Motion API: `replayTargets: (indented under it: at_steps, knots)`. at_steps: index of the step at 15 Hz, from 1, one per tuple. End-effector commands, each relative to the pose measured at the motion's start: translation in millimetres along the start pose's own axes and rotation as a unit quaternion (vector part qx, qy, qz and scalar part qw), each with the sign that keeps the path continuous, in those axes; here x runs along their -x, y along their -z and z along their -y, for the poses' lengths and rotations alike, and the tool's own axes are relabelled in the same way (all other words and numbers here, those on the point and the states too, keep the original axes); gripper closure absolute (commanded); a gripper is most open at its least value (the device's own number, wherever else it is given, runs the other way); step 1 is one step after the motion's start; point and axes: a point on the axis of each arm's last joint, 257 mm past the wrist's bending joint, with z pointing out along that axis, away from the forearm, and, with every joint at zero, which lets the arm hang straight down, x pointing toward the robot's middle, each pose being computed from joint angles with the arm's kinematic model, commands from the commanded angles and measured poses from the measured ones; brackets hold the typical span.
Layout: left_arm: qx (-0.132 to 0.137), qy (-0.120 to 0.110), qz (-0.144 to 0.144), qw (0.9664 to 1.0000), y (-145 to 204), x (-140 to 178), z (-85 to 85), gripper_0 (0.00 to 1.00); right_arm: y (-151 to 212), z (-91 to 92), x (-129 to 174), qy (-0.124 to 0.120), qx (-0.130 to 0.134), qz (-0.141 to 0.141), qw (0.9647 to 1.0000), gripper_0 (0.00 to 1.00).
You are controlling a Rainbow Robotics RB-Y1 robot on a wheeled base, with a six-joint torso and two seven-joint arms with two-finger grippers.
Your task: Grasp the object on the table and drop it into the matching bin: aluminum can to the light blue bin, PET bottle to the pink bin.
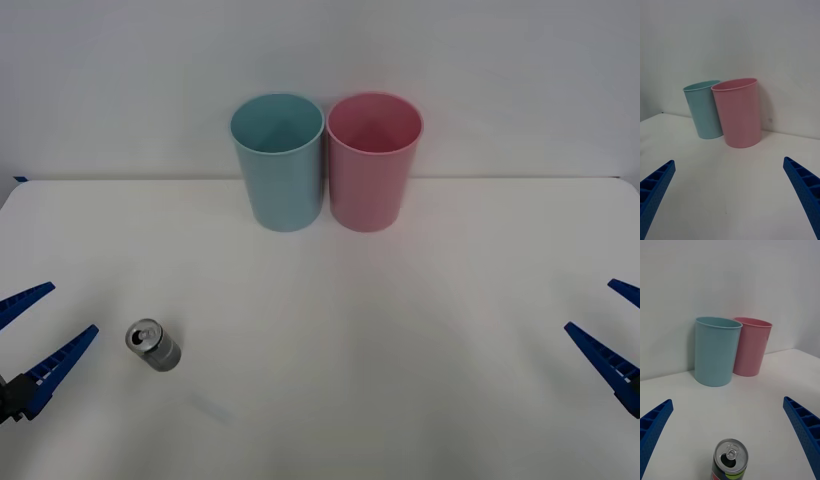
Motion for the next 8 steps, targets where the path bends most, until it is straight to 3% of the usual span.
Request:
replayTargets:
  at_steps: [1, 5, 8]
  knots:
    - [0.000, 0.000, 0.000, 1.0000, 0.0, 0.0, 0.0, 0.00, 0.0, 0.0, 0.0, 0.000, 0.000, 0.000, 1.0000, 0.00]
    - [0.010, 0.007, 0.013, 0.9998, -0.3, 1.9, -2.9, 0.00, 0.0, 0.0, 0.0, 0.000, 0.000, 0.000, 1.0000, 0.00]
    - [0.015, 0.006, 0.006, 0.9999, 4.7, -1.8, -3.9, 0.00, 0.0, 0.0, 0.0, 0.000, 0.000, 0.000, 1.0000, 0.00]
